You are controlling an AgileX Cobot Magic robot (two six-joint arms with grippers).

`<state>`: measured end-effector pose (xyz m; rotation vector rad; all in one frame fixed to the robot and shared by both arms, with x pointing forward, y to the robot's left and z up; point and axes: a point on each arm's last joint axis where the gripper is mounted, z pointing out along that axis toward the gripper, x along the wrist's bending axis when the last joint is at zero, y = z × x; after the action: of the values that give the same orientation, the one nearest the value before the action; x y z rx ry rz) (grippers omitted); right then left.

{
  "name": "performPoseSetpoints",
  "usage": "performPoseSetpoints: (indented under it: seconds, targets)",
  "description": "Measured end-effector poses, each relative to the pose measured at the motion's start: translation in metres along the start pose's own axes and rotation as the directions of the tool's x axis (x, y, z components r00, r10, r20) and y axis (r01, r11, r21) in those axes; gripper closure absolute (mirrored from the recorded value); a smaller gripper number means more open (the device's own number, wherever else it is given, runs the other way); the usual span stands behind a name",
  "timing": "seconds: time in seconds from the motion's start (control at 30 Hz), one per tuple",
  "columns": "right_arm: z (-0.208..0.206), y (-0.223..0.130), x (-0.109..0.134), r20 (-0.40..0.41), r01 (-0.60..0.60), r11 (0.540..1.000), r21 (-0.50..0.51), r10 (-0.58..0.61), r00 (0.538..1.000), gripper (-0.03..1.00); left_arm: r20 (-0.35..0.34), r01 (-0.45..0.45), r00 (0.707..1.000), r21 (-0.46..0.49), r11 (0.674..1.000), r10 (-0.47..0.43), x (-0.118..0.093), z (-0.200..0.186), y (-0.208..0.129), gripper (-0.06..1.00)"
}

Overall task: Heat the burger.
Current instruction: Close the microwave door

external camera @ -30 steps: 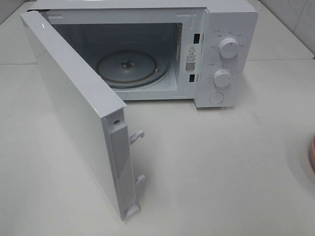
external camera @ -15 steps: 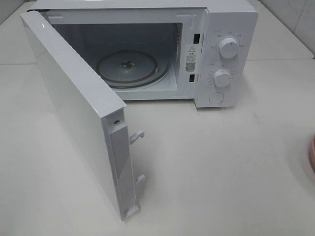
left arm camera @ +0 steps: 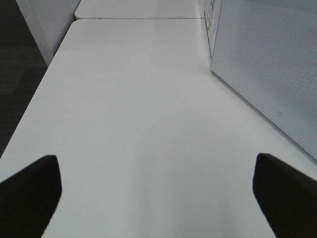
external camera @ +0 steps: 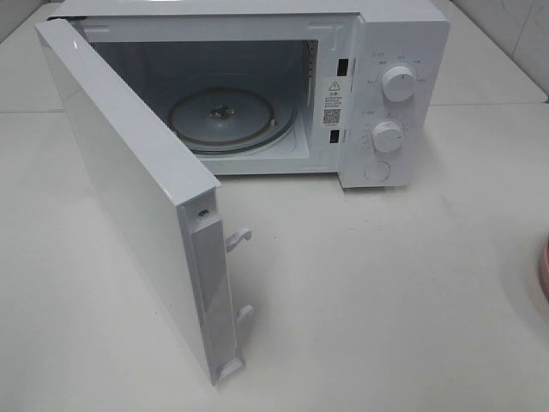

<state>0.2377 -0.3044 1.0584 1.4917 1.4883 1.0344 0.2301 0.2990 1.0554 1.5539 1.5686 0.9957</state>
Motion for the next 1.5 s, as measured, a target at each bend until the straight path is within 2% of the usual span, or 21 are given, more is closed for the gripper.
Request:
performPoseSetpoints:
  seconds: [0.53, 0.6, 0.7, 0.87, 0.9, 0.93, 0.97, 1.03, 1.07, 1.1, 1.13, 1.2, 1.23, 1.27, 1.3, 1.33, 1.37, 1.4, 1.43, 1.47, 1.5]
  targets:
    - [0.000, 0.000, 0.000, 0.000, 0.000, 1.000, 0.000, 0.000, 1.000, 0.21, 0.021, 0.012, 1.000, -0.020, 1.000, -0.011, -0.002, -0.001, 0.002, -0.03]
    - [0.000, 0.000, 0.000, 0.000, 0.001, 1.000, 0.000, -0.001, 1.000, 0.21, 0.024, 0.018, 1.000, -0.099, 0.995, -0.016, -0.002, -0.005, 0.011, -0.03]
    - [0.000, 0.000, 0.000, 0.000, 0.001, 1.000, 0.000, -0.001, 1.000, 0.21, 0.021, 0.020, 1.000, -0.168, 0.986, -0.017, -0.002, -0.005, 0.018, -0.01]
    - [0.000, 0.000, 0.000, 0.000, 0.001, 1.000, 0.000, -0.001, 1.000, 0.21, 0.017, 0.022, 1.000, -0.188, 0.982, -0.019, -0.001, 0.001, 0.028, 0.05]
    - [0.000, 0.000, 0.000, 0.000, 0.001, 1.000, 0.000, -0.001, 1.000, 0.21, 0.016, 0.024, 1.000, -0.180, 0.983, -0.021, 0.000, 0.008, 0.035, 0.11]
    - [0.000, 0.000, 0.000, 0.000, 0.001, 1.000, 0.000, -0.001, 1.000, 0.21, 0.016, 0.024, 1.000, -0.180, 0.983, -0.021, 0.000, 0.008, 0.035, 0.11]
    - [0.000, 0.000, 0.000, 0.000, 0.001, 1.000, 0.000, -0.001, 1.000, 0.21, 0.016, 0.025, 1.000, -0.171, 0.985, -0.023, 0.001, 0.016, 0.041, 0.17]
    - [0.000, 0.000, 0.000, 0.000, 0.001, 1.000, 0.000, -0.001, 1.000, 0.21, 0.015, 0.026, 1.000, -0.162, 0.986, -0.024, 0.001, 0.020, 0.044, 0.20]
    - [0.000, 0.000, 0.000, 0.000, 0.001, 1.000, 0.000, -0.001, 1.000, 0.21, 0.017, 0.031, 0.999, -0.155, 0.987, -0.029, 0.001, 0.029, 0.051, 0.26]
    - [0.000, 0.000, 0.000, 0.000, 0.001, 1.000, 0.000, -0.001, 1.000, 0.21, 0.017, 0.031, 0.999, -0.155, 0.987, -0.029, 0.001, 0.029, 0.051, 0.26]
    - [0.000, 0.000, 0.000, 0.000, 0.001, 1.000, 0.000, -0.001, 1.000, 0.21, 0.024, 0.042, 0.999, -0.142, 0.989, -0.039, 0.001, 0.038, 0.057, 0.32]
    - [0.000, 0.000, 0.000, 0.000, 0.001, 1.000, 0.000, -0.001, 1.000, 0.21, 0.028, 0.048, 0.999, -0.129, 0.990, -0.045, 0.001, 0.044, 0.060, 0.35]
    - [0.000, 0.000, 0.000, 0.000, 0.001, 1.000, 0.000, -0.001, 1.000, 0.21, 0.040, 0.066, 0.997, -0.103, 0.992, -0.062, 0.001, 0.055, 0.065, 0.44]
    - [0.000, 0.000, 0.000, 0.000, 0.001, 1.000, 0.000, -0.001, 1.000, 0.21, 0.040, 0.066, 0.997, -0.103, 0.992, -0.062, 0.001, 0.055, 0.065, 0.44]
    - [0.000, 0.000, 0.000, 0.000, 0.001, 1.000, 0.000, -0.001, 1.000, 0.21, 0.052, 0.086, 0.995, -0.077, 0.993, -0.083, 0.000, 0.066, 0.068, 0.54]
    - [0.000, 0.000, 0.000, 0.000, 0.001, 1.000, 0.000, -0.001, 1.000, 0.21, 0.052, 0.086, 0.995, -0.077, 0.993, -0.083, 0.000, 0.066, 0.068, 0.54]
    - [0.000, 0.000, 0.000, 0.000, 0.001, 1.000, 0.000, -0.001, 1.000, 0.21, 0.054, 0.092, 0.995, -0.065, 0.994, -0.089, 0.000, 0.070, 0.069, 0.58]
    - [0.000, 0.000, 0.000, 0.000, 0.001, 1.000, 0.000, -0.001, 1.000, 0.21, 0.056, 0.104, 0.993, -0.031, 0.994, -0.102, 0.000, 0.082, 0.072, 0.71]
    - [0.000, 0.000, 0.000, 0.000, 0.001, 1.000, 0.000, -0.001, 1.000, 0.21, 0.056, 0.104, 0.993, -0.031, 0.994, -0.102, 0.000, 0.082, 0.072, 0.71]
    - [0.000, 0.000, 0.000, 0.000, 0.001, 1.000, 0.000, -0.001, 1.000, 0.21, 0.056, 0.113, 0.992, 0.002, 0.994, -0.113, 0.000, 0.093, 0.073, 0.76]
    - [0.000, 0.000, 0.000, 0.000, 0.001, 1.000, 0.000, -0.001, 1.000, 0.21, 0.055, 0.116, 0.992, 0.013, 0.993, -0.116, 0.001, 0.098, 0.074, 0.88]
